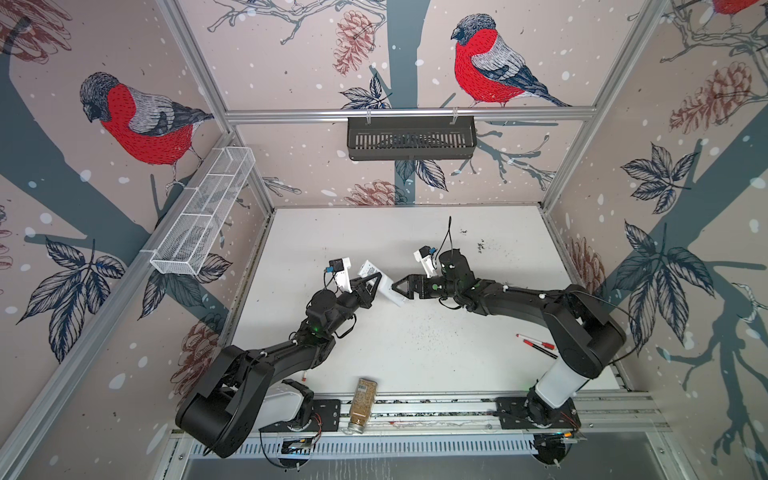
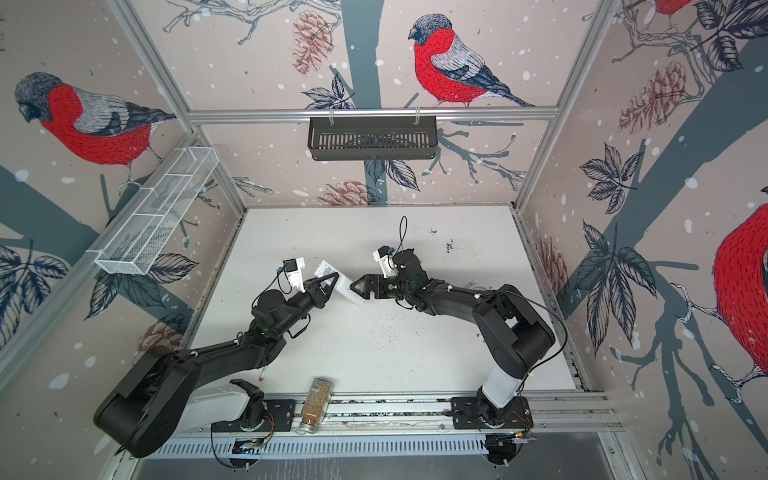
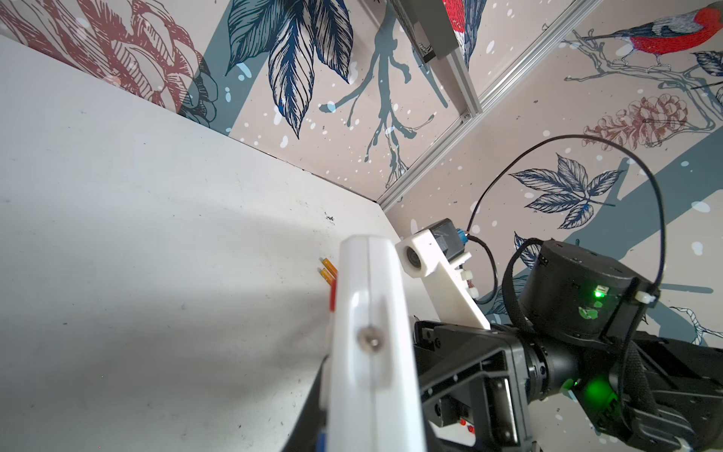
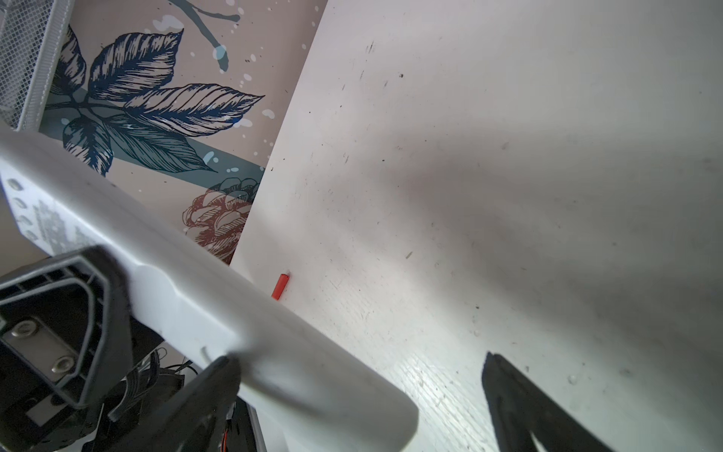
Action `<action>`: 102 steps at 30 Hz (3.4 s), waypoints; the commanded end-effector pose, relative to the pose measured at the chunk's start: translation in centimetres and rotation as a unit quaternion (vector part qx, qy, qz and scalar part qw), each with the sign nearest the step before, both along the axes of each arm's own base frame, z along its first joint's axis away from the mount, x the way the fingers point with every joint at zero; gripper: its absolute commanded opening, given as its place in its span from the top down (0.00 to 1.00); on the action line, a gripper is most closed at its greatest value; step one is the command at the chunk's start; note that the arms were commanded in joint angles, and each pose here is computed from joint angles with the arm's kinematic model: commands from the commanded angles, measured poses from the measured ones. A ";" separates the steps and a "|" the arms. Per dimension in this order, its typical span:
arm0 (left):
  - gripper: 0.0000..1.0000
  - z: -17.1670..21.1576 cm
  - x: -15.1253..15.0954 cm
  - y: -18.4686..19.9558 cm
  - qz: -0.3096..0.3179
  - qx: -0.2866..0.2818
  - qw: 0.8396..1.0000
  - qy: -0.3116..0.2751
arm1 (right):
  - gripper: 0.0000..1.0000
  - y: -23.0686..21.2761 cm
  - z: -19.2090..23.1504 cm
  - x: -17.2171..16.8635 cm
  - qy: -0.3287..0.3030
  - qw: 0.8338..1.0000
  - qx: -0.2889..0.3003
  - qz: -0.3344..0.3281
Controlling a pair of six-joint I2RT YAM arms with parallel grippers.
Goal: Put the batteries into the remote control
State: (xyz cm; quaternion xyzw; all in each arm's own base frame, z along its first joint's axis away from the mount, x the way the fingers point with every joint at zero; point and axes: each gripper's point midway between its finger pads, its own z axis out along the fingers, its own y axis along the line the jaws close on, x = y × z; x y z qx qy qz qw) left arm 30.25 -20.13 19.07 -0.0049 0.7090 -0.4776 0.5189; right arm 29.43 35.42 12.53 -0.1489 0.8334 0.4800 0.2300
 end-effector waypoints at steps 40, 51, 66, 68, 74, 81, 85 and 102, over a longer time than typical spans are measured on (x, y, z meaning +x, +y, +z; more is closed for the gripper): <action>1.00 2.3 -0.9 -0.4 0.031 0.026 0.996 -0.077 | 0.01 -1.0 -9.6 1.0 0.015 0.975 -0.213 -0.061; 1.00 1.1 -0.2 -0.3 0.077 0.107 0.989 -0.070 | 0.01 -3.0 -9.3 0.9 0.010 0.974 -0.218 -0.066; 1.00 0.6 0.1 0.1 0.090 0.118 0.987 -0.062 | 0.00 -4.3 -7.5 0.2 -0.007 0.980 -0.189 -0.059; 1.00 0.6 0.2 0.0 0.086 0.119 0.987 -0.061 | 0.01 -4.2 -7.4 0.2 -0.009 0.981 -0.188 -0.056; 1.00 0.7 0.1 0.1 0.088 0.123 0.987 -0.061 | 0.00 -4.1 -7.1 0.5 -0.015 0.981 -0.187 -0.054; 1.00 2.0 -0.1 0.9 0.103 0.140 0.982 -0.075 | 0.01 -6.3 -6.5 2.0 -0.025 0.977 -0.199 -0.074; 1.00 3.3 -0.6 1.0 0.094 0.150 0.980 -0.087 | 0.01 -9.6 -5.7 4.4 -0.044 0.966 -0.228 -0.111; 1.00 6.9 -4.6 -0.4 -0.059 0.118 0.985 -0.108 | 0.40 -20.3 -5.2 16.1 -0.066 0.914 -0.340 -0.213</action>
